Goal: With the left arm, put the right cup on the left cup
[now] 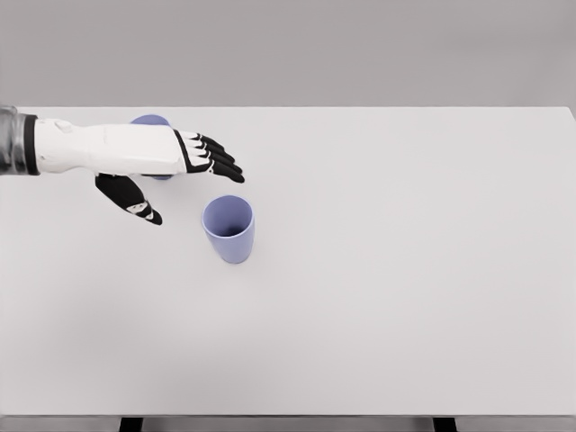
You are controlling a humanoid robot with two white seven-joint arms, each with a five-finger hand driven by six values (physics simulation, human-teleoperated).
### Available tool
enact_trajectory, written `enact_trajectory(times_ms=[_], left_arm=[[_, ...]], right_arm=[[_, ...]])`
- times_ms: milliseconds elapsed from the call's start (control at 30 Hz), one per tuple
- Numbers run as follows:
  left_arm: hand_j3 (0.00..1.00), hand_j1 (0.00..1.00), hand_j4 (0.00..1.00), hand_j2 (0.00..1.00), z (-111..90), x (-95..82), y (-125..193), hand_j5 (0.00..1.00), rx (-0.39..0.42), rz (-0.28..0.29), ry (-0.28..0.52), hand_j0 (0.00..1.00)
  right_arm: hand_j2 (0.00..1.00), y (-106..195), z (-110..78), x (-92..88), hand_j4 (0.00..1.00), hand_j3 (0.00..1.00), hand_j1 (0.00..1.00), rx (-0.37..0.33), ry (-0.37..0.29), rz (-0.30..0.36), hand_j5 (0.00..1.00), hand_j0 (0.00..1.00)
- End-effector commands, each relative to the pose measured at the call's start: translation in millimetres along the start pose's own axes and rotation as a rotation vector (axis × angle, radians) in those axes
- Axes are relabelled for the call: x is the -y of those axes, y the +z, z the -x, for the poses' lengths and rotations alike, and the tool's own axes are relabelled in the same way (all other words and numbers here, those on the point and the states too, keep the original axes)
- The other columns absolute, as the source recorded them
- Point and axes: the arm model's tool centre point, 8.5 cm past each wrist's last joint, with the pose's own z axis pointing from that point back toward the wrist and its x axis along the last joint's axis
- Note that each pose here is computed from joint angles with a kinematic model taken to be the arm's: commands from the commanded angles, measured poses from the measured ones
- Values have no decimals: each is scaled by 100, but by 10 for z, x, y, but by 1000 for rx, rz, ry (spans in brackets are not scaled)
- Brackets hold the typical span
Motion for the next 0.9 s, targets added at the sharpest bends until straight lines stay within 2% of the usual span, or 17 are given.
enact_trajectory(times_ms=[0,33,67,367,400,467,533,733,867], left_arm=[[100,100,100,100,-4,-1,-6,100,3,-4,7,100],[100,100,100,100,-10,-12,-38,100,9,-3,3,100],[100,100,100,100,-22,-27,-121,100,27,0,-1,100],[100,100,100,100,-43,-97,-270,100,56,-7,-21,100],[100,100,100,100,-98,-75,-436,100,97,3,-20,100],[100,100,100,100,-105,-4,-514,100,114,9,-3,100],[100,100,100,100,-72,23,-501,100,104,10,4,100],[100,100,100,100,224,149,-409,100,10,17,25,100],[100,100,100,100,285,198,-440,100,0,19,41,100]], right_arm=[[100,1,8,0,100,100,100,-2,-1,0,100,100],[100,9,117,-1,100,100,100,-19,-1,0,100,100],[100,11,146,-3,100,100,100,-24,-5,0,100,100],[100,10,141,-2,100,100,100,-22,-1,0,100,100],[100,10,141,-2,100,100,100,-22,-3,0,100,100],[100,10,141,-2,100,100,100,-22,-3,0,100,100],[100,10,141,-2,100,100,100,-22,-1,0,100,100],[100,10,141,-2,100,100,100,-22,-3,0,100,100],[100,10,141,-2,100,100,100,-22,-3,0,100,100]])
